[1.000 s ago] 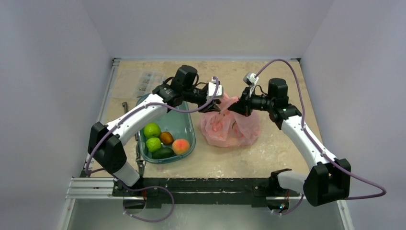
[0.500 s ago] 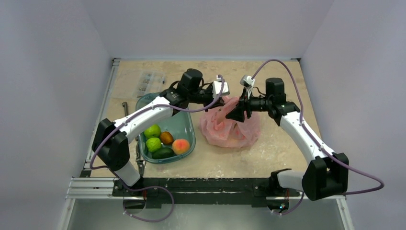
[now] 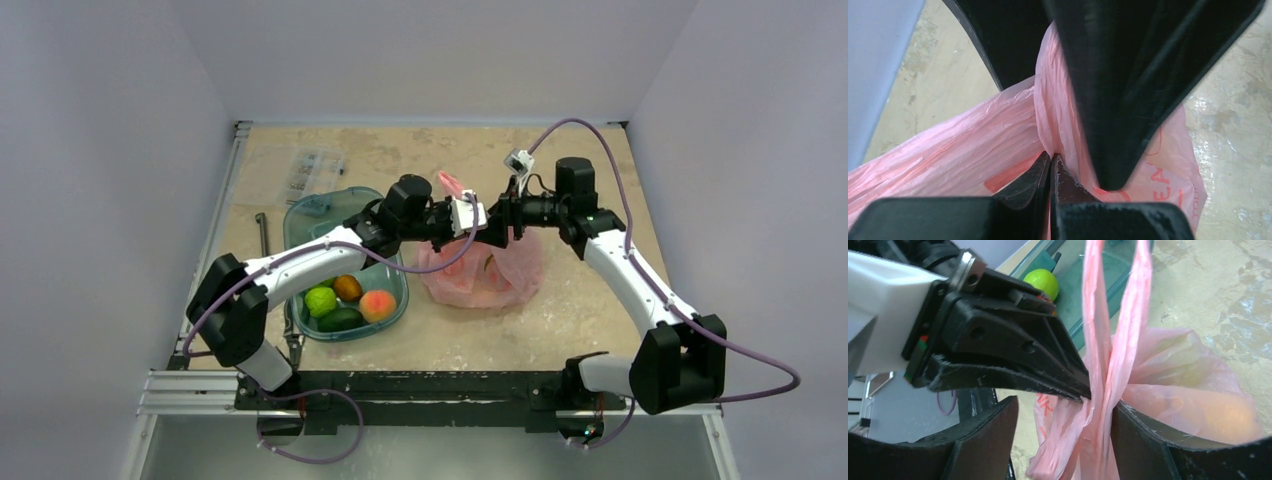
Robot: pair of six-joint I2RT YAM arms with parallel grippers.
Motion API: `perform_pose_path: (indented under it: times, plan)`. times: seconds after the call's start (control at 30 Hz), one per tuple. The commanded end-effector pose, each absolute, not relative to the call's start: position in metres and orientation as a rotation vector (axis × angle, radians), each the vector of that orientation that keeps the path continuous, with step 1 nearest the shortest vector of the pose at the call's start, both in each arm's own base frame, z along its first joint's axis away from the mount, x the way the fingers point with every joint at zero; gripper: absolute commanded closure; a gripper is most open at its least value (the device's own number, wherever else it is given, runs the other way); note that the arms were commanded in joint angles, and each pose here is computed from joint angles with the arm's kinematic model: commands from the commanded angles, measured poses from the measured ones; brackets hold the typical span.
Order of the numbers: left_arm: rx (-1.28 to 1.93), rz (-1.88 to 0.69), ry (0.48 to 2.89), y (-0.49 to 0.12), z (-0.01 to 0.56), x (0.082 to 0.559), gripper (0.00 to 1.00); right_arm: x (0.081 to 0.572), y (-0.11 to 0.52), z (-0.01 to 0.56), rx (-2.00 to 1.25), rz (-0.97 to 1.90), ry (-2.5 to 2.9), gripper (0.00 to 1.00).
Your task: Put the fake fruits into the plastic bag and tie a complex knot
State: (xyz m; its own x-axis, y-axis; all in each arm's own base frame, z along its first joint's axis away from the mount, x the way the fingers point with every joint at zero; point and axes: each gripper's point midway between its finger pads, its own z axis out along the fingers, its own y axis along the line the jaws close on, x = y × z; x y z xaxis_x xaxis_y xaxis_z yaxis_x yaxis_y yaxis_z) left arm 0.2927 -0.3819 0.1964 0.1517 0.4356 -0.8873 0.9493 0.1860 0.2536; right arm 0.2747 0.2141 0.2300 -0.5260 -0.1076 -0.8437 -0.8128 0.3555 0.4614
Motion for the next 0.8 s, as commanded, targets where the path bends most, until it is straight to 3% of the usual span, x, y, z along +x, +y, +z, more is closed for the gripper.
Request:
perform_pose_path:
  times: [0.0, 0.07, 0.17, 0.23, 0.3, 0.5, 0.57, 0.77]
  plan:
    - [1.322, -0.543, 1.313, -0.384, 0.24, 0.305, 1.0, 0.286, 0.212, 0.239, -0.769, 1.156, 1.854, 0.39]
    - [1.295, -0.533, 1.315, -0.384, 0.245, 0.309, 1.0, 0.286, 0.21, 0.234, -0.784, 1.13, 1.859, 0.44]
    - [1.262, -0.514, 1.327, -0.383, 0.252, 0.315, 1.0, 0.285, 0.207, 0.228, -0.828, 1.103, 1.858, 0.38]
    - [1.271, -0.528, 1.313, -0.385, 0.254, 0.313, 1.0, 0.284, 0.208, 0.228, -0.838, 1.103, 1.853, 0.41]
    - [1.284, -0.543, 1.304, -0.387, 0.254, 0.31, 1.0, 0.284, 0.208, 0.231, -0.838, 1.105, 1.84, 0.51]
    - [1.325, -0.546, 1.276, -0.387, 0.252, 0.303, 1.0, 0.284, 0.209, 0.234, -0.851, 1.104, 1.815, 0.94]
    - [1.309, -0.538, 1.289, -0.383, 0.258, 0.304, 0.97, 0.285, 0.208, 0.231, -0.862, 1.084, 1.816, 1.0]
    - [1.279, -0.739, 1.366, -0.327, 0.315, 0.291, 0.41, 0.285, 0.205, 0.234, -0.932, 1.026, 1.761, 1.0]
